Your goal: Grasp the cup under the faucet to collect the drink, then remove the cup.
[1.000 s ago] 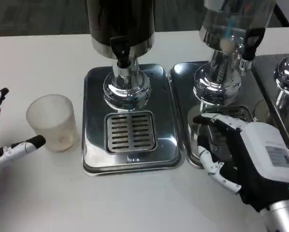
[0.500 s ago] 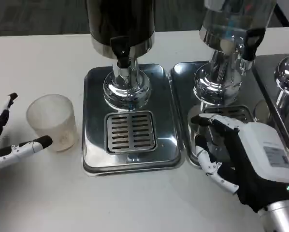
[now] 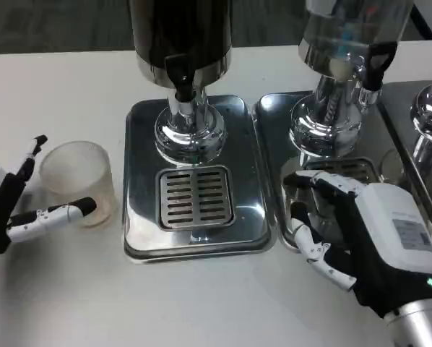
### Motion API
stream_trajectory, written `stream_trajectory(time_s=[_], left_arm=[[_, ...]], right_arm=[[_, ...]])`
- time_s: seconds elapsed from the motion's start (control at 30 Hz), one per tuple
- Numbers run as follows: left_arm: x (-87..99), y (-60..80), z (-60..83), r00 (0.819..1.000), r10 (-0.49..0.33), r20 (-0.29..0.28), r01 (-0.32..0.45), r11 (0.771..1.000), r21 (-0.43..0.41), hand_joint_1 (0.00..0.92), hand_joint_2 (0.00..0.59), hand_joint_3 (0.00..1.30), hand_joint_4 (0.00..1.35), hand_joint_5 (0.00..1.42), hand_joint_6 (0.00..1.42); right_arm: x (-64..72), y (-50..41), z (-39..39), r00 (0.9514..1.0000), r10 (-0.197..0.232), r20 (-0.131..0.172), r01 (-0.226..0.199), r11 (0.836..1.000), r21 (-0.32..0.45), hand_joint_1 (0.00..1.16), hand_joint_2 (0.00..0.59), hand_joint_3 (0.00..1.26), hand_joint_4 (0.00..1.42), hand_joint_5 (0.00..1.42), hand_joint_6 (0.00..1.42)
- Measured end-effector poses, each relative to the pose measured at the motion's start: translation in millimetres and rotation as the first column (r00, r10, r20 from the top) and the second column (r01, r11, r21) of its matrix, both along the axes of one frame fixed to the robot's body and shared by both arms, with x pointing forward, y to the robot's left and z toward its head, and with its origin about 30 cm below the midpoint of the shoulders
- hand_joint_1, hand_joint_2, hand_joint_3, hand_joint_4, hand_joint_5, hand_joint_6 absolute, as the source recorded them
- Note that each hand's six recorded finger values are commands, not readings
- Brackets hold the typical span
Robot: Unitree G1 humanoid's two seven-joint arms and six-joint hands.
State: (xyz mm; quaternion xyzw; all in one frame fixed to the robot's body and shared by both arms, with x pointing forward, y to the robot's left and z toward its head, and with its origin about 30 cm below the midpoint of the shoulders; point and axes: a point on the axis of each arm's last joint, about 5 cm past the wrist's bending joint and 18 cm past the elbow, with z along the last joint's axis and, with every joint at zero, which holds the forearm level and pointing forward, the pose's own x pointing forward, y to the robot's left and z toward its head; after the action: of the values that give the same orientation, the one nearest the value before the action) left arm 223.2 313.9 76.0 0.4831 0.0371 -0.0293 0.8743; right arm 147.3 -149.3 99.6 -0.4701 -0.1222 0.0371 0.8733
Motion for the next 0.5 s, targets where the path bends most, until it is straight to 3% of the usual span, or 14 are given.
stream_trajectory(time_s=[0.5], left_arm=[[7.7, -6.8, -1.2, 0.999, -0.005, -0.032, 0.005, 1.0, 0.004, 0.223, 0.028, 0.0, 0.0, 0.11, 0.26]], right_arm=[[1.8, -0.3, 1.2, 1.0, 0.003, 0.007, -0.003, 1.0, 0.001, 0.34, 0.488, 0.38, 0.35, 0.33, 0.36]])
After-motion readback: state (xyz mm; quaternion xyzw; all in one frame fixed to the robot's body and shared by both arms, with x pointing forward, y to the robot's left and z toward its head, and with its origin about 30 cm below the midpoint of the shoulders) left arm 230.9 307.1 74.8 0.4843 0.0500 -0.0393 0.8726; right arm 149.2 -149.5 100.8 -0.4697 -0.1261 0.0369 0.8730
